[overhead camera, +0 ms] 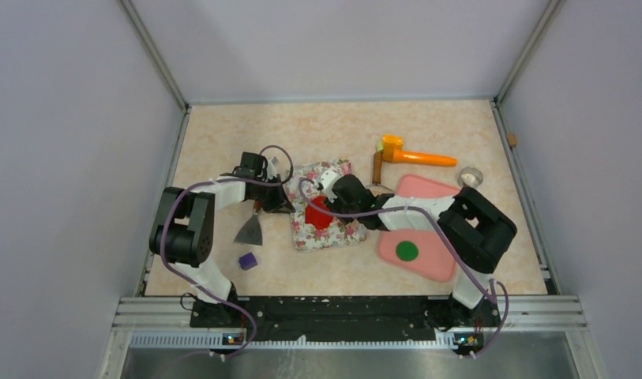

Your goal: Roll out the dumpling wrappers from the dough

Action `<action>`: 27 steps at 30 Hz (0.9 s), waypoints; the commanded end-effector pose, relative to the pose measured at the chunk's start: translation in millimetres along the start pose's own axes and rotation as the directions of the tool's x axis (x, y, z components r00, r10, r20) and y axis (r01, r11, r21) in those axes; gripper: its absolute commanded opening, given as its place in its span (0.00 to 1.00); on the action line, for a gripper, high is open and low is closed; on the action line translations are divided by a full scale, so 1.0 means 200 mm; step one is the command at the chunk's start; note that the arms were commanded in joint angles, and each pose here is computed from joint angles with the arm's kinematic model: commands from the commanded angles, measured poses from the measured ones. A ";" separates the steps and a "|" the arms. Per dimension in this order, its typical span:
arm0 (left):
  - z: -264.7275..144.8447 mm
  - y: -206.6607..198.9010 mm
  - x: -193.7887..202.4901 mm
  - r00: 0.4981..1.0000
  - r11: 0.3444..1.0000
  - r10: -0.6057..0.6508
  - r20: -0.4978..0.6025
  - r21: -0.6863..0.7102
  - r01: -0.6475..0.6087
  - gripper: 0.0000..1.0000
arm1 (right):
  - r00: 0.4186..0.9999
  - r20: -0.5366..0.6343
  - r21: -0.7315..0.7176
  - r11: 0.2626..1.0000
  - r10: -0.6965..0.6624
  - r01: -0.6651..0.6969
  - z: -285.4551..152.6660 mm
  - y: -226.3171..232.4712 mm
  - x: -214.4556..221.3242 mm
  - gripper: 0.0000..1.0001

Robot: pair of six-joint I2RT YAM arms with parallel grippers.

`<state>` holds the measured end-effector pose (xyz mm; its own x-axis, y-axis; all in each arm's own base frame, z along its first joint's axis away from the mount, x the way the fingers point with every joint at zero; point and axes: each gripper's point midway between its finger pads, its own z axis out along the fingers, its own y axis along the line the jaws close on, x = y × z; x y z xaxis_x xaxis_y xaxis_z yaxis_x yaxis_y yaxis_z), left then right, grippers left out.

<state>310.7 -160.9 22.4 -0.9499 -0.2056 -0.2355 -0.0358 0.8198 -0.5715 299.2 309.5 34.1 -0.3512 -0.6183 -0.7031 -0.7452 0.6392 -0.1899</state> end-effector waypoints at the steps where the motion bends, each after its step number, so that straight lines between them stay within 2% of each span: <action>1: 0.06 0.17 0.11 0.997 0.992 0.005 -0.071 -0.123 -0.014 0.00 | 0.996 0.082 0.042 0.998 0.046 -0.049 -0.01 -0.11 -0.20 0.33; 5: 0.06 0.16 0.11 0.997 0.993 0.000 -0.073 -0.120 -0.009 0.00 | 0.991 0.084 -0.043 0.994 0.104 -0.101 -0.04 -0.04 -0.22 0.37; 9: 0.06 0.16 0.11 0.997 0.993 -0.004 -0.077 -0.115 -0.004 0.00 | 0.989 0.096 -0.098 0.990 0.115 -0.106 -0.08 -0.01 -0.25 0.46; 17: 0.07 0.16 0.11 0.997 0.994 -0.008 -0.082 -0.112 -0.001 0.00 | 0.991 0.116 -0.255 0.963 -0.062 0.090 -0.14 0.09 -0.21 0.57; 21: 0.07 0.16 0.11 0.996 0.994 -0.009 -0.084 -0.112 0.000 0.00 | 0.981 0.122 -0.237 0.955 -0.152 0.178 -0.13 0.07 -0.17 0.64; 27: 0.07 0.15 0.10 0.997 0.994 -0.008 -0.079 -0.110 -0.001 0.00 | 0.968 0.087 -0.145 0.959 -0.235 0.245 -0.07 -0.02 -0.11 0.61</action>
<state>311.8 -162.4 22.2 -0.9543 -0.1998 -0.2221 -0.0367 0.8162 -0.5766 287.6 317.1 49.6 -0.2077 -0.6887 -0.6947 -0.8919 0.4250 -0.1546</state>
